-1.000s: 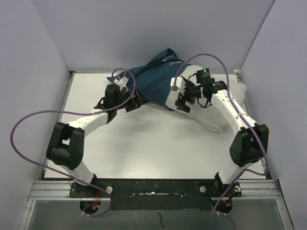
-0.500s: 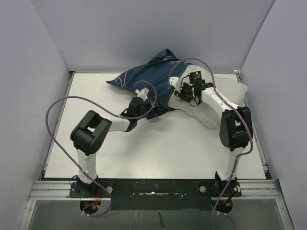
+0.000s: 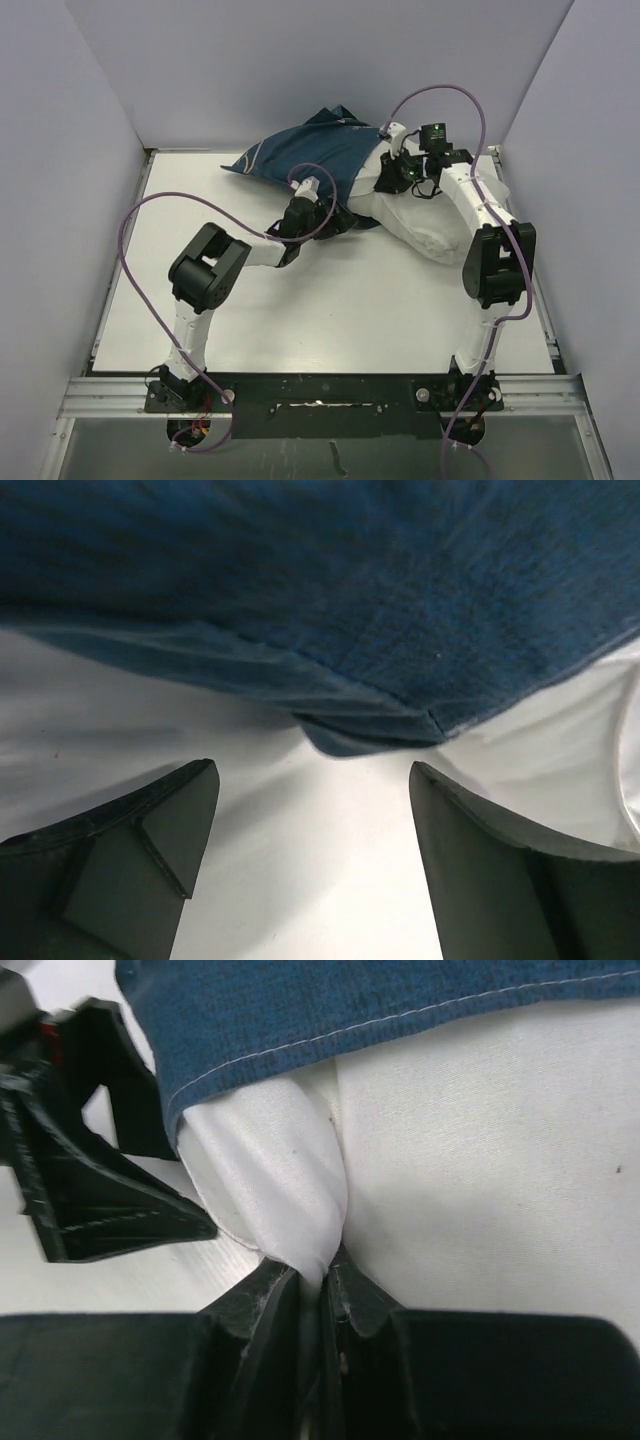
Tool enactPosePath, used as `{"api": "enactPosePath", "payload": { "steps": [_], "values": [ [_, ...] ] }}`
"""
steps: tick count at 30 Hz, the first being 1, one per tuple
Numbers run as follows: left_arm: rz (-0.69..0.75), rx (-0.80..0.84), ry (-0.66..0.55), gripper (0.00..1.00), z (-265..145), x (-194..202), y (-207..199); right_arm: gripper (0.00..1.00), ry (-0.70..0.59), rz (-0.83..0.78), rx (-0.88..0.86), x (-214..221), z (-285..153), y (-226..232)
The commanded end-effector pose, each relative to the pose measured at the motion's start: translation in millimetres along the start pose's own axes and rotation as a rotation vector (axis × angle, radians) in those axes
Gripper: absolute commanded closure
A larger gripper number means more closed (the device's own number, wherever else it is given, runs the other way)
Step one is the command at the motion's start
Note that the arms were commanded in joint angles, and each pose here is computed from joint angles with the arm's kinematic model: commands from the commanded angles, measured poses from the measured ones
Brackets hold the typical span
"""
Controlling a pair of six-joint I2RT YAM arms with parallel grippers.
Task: Put the pillow into the pillowcase
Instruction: Stuff the pillow into the pillowcase.
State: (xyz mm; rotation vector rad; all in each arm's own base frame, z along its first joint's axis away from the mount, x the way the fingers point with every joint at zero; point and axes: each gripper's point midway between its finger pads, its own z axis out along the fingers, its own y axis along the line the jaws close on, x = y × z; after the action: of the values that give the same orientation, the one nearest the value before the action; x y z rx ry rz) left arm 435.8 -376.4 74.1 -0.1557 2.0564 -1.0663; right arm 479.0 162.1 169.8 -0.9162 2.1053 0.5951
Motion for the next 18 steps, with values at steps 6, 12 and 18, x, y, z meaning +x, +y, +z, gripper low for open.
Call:
{"api": "enactPosePath", "payload": {
  "steps": [6, 12, 18],
  "values": [
    [0.102, 0.03, -0.136, 0.31, -11, -28, -28, 1.0, -0.266, 0.122, -0.177, -103, -44, 61],
    [0.151, -0.096, -0.196, 0.7, -32, -48, -6, 1.0, -0.304, 0.141, -0.201, -119, -53, 70],
    [0.303, -0.024, -0.257, 1.0, -59, -78, -29, 1.0, -0.331, 0.149, -0.21, -125, -61, 75]
  ]
}}
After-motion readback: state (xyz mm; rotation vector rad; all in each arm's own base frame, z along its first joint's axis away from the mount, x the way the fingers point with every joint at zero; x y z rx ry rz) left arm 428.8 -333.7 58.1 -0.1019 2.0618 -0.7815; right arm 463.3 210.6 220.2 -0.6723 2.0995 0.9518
